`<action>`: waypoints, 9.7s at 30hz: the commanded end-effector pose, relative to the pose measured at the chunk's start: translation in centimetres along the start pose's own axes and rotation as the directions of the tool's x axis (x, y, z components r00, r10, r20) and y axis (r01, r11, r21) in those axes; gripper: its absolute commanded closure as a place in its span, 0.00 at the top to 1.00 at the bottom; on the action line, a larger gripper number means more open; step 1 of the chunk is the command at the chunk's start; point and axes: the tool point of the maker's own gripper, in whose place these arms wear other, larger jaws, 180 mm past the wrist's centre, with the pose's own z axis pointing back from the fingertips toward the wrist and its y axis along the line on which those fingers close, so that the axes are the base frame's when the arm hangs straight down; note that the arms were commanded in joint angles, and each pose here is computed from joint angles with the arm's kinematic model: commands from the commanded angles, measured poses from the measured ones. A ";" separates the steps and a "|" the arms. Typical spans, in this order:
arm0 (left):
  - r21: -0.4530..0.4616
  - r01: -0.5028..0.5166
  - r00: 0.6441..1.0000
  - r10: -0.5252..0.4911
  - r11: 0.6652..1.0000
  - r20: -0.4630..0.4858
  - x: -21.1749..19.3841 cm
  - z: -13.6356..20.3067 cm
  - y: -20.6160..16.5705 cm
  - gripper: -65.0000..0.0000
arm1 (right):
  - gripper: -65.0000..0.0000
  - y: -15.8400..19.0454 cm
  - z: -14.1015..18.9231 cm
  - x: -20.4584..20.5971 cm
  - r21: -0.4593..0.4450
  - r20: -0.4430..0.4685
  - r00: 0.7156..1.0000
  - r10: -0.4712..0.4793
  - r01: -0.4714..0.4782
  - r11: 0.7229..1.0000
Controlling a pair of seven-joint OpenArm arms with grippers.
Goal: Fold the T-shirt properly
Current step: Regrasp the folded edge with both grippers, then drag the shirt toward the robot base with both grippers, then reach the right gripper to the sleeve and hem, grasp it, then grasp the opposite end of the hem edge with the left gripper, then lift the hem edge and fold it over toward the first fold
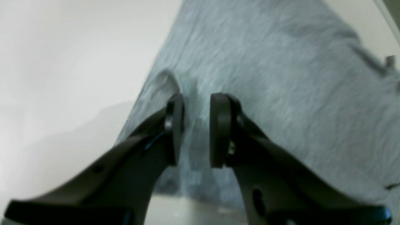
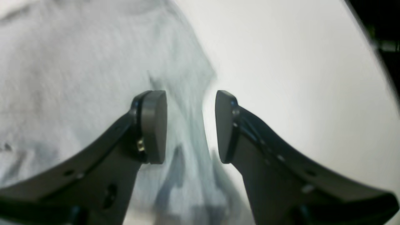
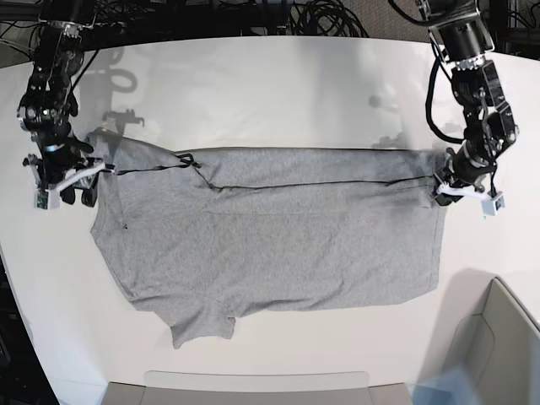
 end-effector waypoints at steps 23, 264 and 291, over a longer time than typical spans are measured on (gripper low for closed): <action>0.021 0.034 0.999 -0.034 0.999 0.032 -0.5 2.1 1.4 0.25 | 0.38 -4.7 -0.3 -8.5 0.061 -0.168 0.922 -0.350 0.364 0.929; 0.087 0.241 0.963 -0.227 0.967 -0.146 5.8 -6.0 4.3 0.24 | 0.36 14.8 -13.9 -6.8 0.373 -0.266 0.922 0.282 -0.172 0.912; 0.100 0.054 0.995 -0.062 0.994 0.081 11.6 -5.3 5.4 0.00 | 0.00 15.2 -15.4 2.2 0.344 -0.114 0.957 0.267 -0.214 0.914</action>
